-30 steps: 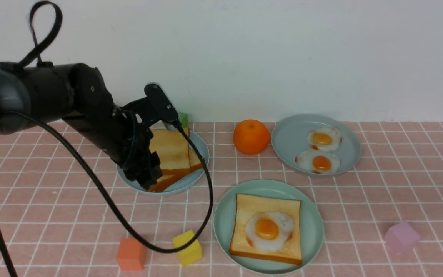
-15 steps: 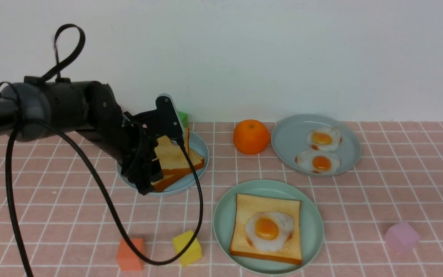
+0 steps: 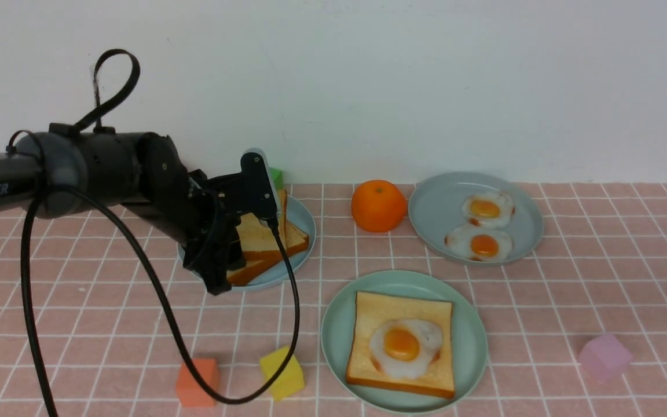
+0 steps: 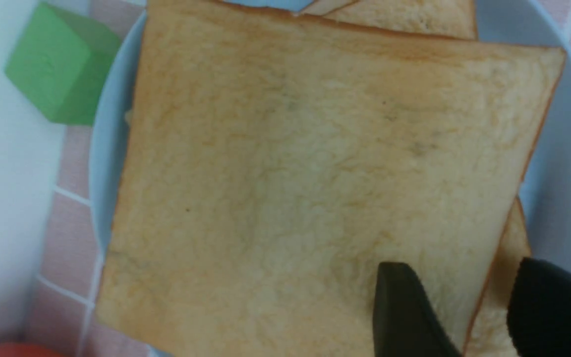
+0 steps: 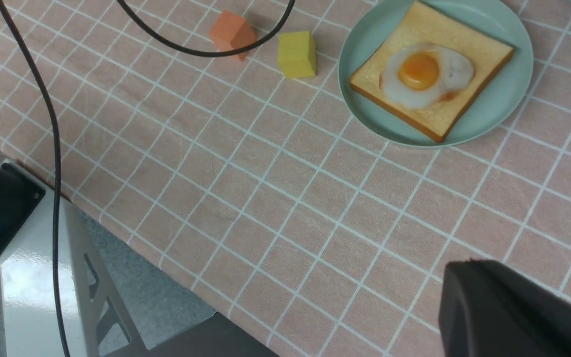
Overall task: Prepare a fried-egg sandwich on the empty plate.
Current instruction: Use the left arm to grab a slice of bread, then use the left arm to place a slice of bread on the fried egg in the middle
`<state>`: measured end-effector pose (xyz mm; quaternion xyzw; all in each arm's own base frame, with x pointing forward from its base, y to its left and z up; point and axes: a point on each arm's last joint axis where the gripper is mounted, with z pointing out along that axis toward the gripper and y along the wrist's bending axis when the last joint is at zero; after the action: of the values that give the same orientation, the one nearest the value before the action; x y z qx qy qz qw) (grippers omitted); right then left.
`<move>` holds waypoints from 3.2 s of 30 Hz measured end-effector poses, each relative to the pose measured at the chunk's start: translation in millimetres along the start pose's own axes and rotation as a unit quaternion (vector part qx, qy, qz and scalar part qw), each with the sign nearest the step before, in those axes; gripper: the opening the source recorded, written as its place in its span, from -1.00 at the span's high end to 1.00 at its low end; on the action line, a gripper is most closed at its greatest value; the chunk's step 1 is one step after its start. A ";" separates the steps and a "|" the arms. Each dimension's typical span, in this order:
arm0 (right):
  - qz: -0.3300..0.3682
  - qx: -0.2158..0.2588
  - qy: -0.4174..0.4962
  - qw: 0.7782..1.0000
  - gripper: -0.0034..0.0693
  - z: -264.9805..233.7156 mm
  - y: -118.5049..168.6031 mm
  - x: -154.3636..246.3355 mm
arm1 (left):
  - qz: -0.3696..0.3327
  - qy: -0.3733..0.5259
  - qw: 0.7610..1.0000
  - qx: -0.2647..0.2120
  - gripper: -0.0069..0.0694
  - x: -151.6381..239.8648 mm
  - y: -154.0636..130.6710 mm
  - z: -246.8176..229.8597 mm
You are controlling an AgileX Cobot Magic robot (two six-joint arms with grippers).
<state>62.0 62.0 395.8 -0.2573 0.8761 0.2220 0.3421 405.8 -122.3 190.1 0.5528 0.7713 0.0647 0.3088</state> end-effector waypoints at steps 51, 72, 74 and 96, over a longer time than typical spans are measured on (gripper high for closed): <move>0.028 0.058 -0.102 0.993 0.87 -57.4 -1.6 43.2 | 0.097 -0.119 0.979 0.137 0.66 -122.9 -142.7 -111.2; 0.038 0.062 -0.065 0.995 0.87 -36.5 -7.6 57.0 | 0.088 -0.088 0.985 0.123 0.68 -130.2 -170.3 -59.9; 0.038 0.062 -0.061 0.995 0.87 -34.4 -8.1 57.9 | 0.090 -0.088 0.985 0.119 0.68 -130.2 -171.4 -54.3; 0.039 0.058 -0.060 0.996 0.87 -33.7 -7.5 58.2 | 0.133 -0.076 0.980 0.124 0.68 -126.1 -177.9 -36.7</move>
<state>13.3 19.7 375.1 -0.1889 0.8749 0.1995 0.3990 266.1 -293.7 192.0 0.6878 0.6670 -0.0336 0.2843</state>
